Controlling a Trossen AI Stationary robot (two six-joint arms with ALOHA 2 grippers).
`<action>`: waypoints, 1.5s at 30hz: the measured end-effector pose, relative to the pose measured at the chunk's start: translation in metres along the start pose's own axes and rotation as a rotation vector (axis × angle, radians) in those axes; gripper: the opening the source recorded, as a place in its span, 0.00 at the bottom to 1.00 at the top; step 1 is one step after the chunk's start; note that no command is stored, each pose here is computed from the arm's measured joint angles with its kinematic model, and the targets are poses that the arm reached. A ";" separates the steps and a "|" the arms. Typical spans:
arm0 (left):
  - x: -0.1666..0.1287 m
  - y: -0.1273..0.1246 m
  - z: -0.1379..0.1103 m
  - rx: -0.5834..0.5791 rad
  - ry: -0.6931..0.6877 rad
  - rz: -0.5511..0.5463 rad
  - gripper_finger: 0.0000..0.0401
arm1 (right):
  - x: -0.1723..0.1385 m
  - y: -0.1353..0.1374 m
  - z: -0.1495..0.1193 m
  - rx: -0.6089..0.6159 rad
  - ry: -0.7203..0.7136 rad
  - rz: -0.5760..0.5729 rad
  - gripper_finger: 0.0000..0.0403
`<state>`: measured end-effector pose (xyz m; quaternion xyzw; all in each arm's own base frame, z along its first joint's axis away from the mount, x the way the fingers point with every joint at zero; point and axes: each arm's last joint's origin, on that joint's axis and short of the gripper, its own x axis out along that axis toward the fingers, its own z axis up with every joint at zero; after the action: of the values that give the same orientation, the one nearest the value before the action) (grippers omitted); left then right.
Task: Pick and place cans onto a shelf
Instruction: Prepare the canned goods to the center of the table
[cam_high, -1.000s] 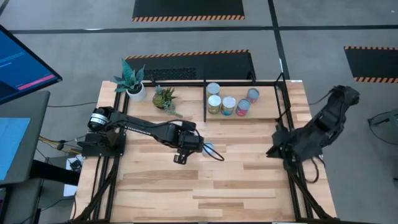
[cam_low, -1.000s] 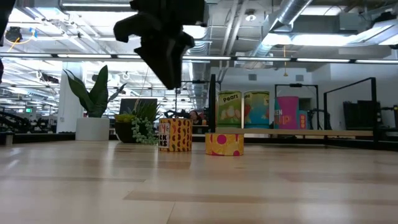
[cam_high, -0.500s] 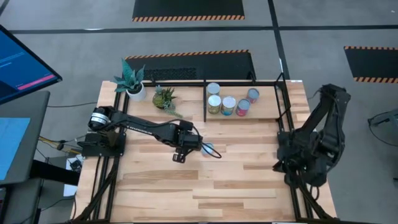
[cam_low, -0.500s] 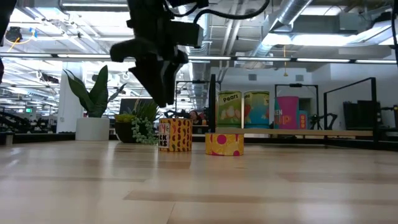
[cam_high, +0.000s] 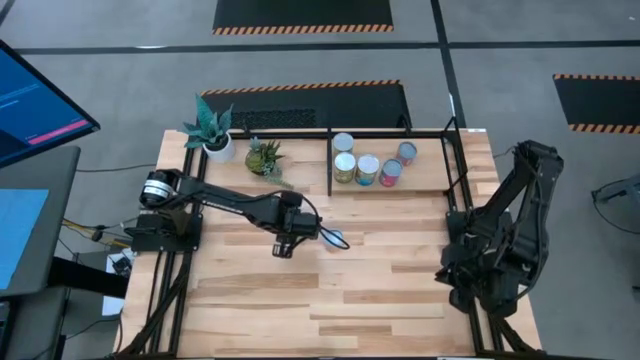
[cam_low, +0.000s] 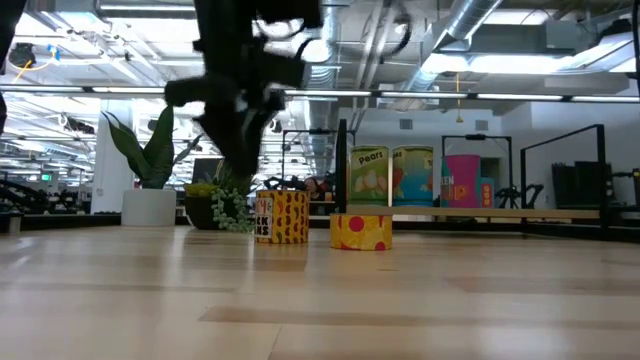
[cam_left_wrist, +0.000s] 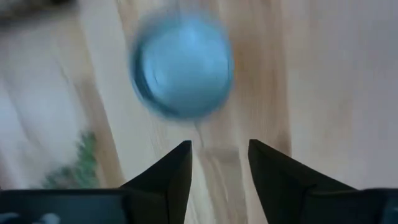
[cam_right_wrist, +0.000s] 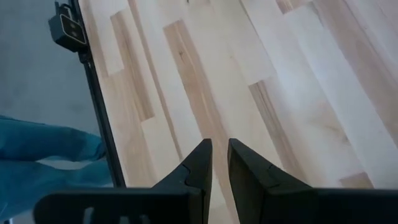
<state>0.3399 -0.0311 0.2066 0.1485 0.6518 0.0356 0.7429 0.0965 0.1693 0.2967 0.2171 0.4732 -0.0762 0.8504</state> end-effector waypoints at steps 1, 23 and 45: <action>0.006 0.001 -0.005 -0.005 0.031 -0.011 0.37 | 0.001 0.001 0.000 0.007 0.000 0.000 0.19; 0.007 -0.007 0.013 -0.272 -0.162 -0.044 0.27 | 0.002 0.001 0.000 0.012 0.002 -0.013 0.19; 0.050 -0.022 0.107 -0.335 -0.507 -0.150 0.27 | 0.004 -0.002 0.003 0.040 0.092 -0.036 0.19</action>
<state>0.4487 -0.0580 0.1646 -0.0206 0.4401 0.0495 0.8963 0.1002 0.1664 0.2937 0.2287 0.5139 -0.0908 0.8218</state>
